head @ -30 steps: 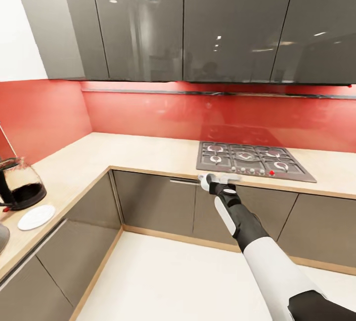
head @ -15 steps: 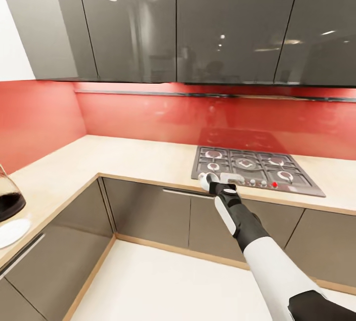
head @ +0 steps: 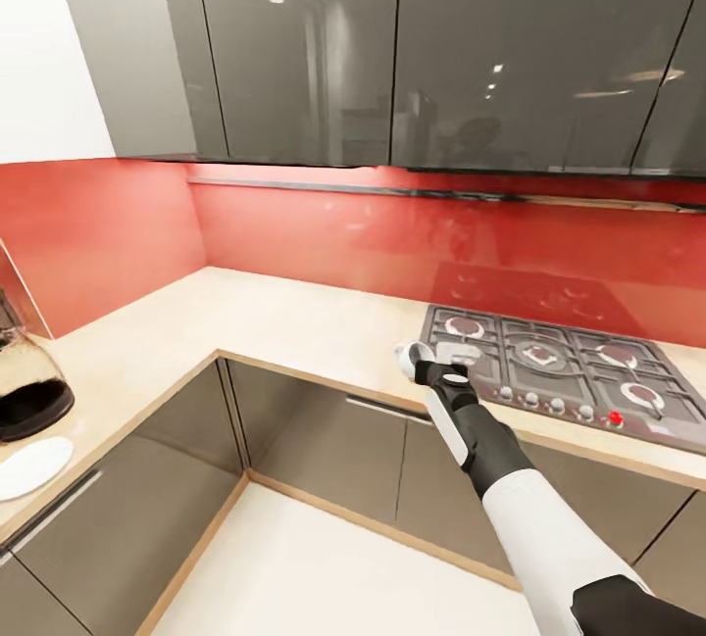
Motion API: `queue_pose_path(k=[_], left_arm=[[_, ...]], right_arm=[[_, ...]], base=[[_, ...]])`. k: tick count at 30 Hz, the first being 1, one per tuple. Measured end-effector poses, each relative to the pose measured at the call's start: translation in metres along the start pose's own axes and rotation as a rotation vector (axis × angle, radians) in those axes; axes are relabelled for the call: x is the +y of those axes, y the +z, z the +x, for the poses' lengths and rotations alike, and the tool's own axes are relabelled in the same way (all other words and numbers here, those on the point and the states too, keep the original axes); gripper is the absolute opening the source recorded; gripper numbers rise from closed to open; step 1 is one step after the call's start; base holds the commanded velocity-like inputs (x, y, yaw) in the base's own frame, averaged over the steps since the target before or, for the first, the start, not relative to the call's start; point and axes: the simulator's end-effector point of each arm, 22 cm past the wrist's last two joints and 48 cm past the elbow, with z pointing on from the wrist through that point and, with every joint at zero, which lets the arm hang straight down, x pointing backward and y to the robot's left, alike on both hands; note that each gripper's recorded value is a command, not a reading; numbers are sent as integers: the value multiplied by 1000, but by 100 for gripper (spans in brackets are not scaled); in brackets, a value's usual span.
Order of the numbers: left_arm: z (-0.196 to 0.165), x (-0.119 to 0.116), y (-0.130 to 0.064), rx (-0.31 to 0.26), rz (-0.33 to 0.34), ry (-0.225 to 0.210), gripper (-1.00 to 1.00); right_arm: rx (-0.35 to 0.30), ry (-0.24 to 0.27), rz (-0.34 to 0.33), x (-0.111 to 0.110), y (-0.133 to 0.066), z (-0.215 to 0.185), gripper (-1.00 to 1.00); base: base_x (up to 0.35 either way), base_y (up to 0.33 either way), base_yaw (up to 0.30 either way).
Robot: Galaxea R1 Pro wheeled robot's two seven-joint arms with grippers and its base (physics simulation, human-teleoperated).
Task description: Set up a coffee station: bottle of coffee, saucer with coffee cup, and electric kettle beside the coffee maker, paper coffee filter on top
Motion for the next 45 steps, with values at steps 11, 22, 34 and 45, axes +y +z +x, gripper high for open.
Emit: queue_pose_path(k=[11,22,34,45], left_arm=[[0,0,0,-1,0,-2,100],[0,0,0,-1,-1,-2,100],[0,0,0,-1,-1,-2,100],[0,0,0,-1,-1,-2,100]], right_arm=[[1,0,-2,2,0,0,-100],[1,0,-3,2,0,0,-100],[1,0,-2,2,0,0,-100],[1,1,-2,1,0,0,-100]], base=[[107,-90,279],[1,0,279],[0,0,279],[0,0,279]])
